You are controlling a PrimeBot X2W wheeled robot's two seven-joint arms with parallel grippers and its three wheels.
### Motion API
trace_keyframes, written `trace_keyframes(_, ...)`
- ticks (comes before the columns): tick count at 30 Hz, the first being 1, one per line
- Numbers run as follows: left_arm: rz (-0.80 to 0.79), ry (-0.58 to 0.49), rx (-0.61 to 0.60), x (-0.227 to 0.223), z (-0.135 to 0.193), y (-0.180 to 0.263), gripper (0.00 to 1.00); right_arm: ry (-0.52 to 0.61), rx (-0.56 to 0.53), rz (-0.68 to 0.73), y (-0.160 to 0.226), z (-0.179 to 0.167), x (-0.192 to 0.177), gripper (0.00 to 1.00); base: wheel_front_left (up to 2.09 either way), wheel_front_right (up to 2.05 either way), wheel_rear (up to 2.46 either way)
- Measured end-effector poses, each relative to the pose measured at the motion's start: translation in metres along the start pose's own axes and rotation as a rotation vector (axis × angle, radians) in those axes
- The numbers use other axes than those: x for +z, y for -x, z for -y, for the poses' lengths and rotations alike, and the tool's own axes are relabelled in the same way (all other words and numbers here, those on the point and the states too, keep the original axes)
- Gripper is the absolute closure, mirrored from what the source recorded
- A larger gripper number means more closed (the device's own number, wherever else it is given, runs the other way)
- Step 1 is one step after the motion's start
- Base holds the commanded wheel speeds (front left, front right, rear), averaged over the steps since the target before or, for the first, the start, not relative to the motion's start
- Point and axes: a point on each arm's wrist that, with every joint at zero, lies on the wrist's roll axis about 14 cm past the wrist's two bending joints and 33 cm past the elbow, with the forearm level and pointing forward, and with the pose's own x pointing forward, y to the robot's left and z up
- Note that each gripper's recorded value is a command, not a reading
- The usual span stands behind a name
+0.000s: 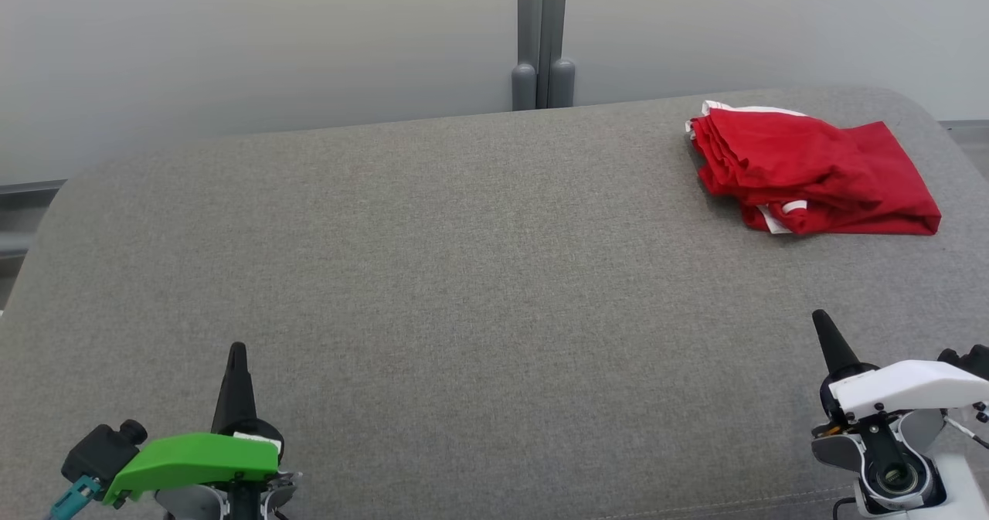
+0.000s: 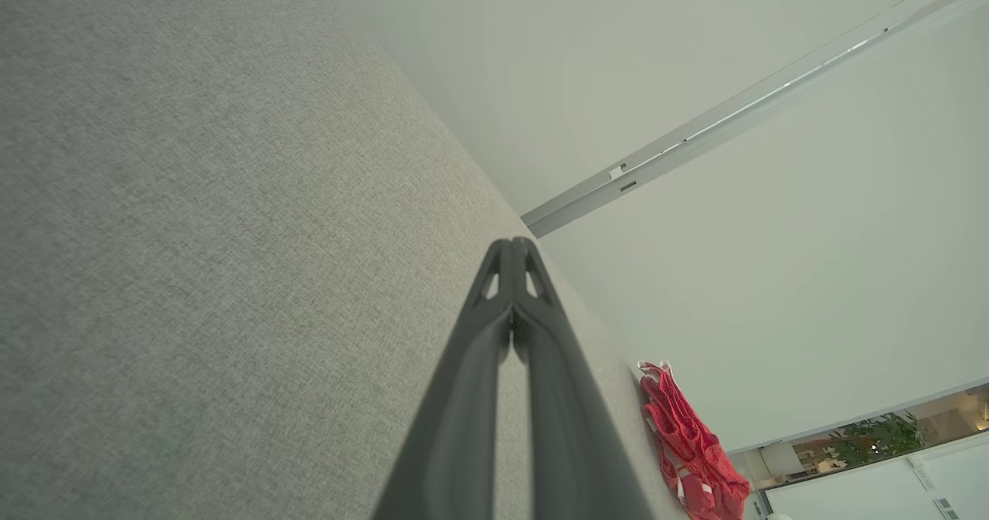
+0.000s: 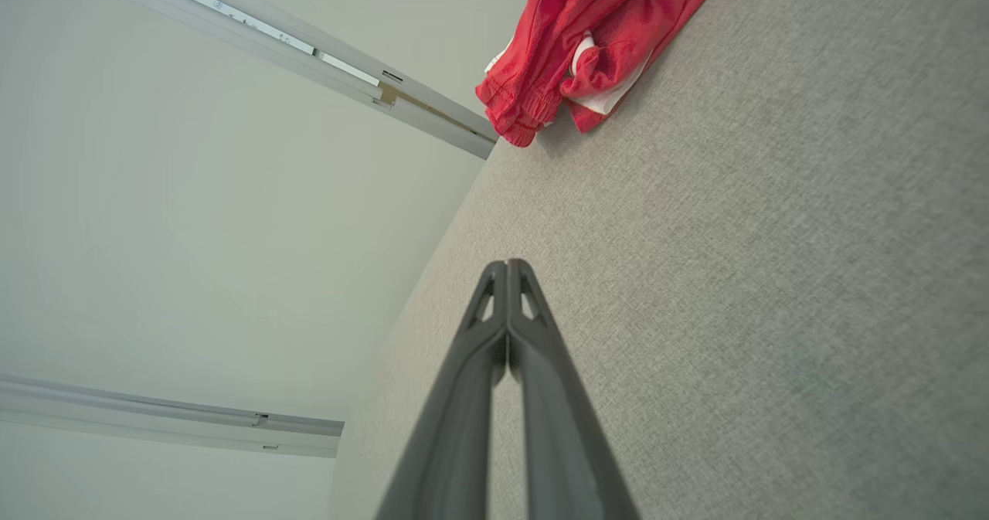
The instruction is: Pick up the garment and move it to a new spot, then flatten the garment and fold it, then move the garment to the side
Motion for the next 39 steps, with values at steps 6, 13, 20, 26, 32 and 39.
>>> trace_keyframes(6, -0.004, 0.066, 0.000, -0.001, 0.002, -0.003, 1.00, -0.066, 0.012, -0.002, -0.004, -0.003, 0.003, 1.00, 0.00, 0.00, 0.00)
trace_keyframes(13, -0.001, 0.139, -0.005, -0.001, 0.005, -0.007, 1.00, -0.139, 0.020, -0.005, -0.006, -0.004, 0.005, 1.00, 0.00, 0.00, 0.00)
trace_keyframes(20, -0.001, 0.210, -0.010, -0.001, 0.009, -0.012, 1.00, -0.206, 0.029, -0.008, -0.009, -0.005, 0.008, 1.00, 0.00, 0.00, 0.00)
trace_keyframes(26, -0.004, 0.262, -0.018, -0.001, 0.013, -0.016, 1.00, -0.259, 0.046, -0.011, -0.013, -0.009, 0.011, 1.00, 0.00, 0.00, 0.00)
trace_keyframes(32, -0.004, 0.318, -0.019, -0.002, 0.014, -0.018, 1.00, -0.311, 0.053, -0.013, -0.014, -0.009, 0.012, 1.00, 0.00, 0.00, 0.00)
trace_keyframes(39, -0.008, 0.377, -0.017, -0.004, 0.015, -0.021, 1.00, -0.367, 0.070, -0.014, -0.017, -0.012, 0.016, 1.00, 0.00, 0.00, 0.00)
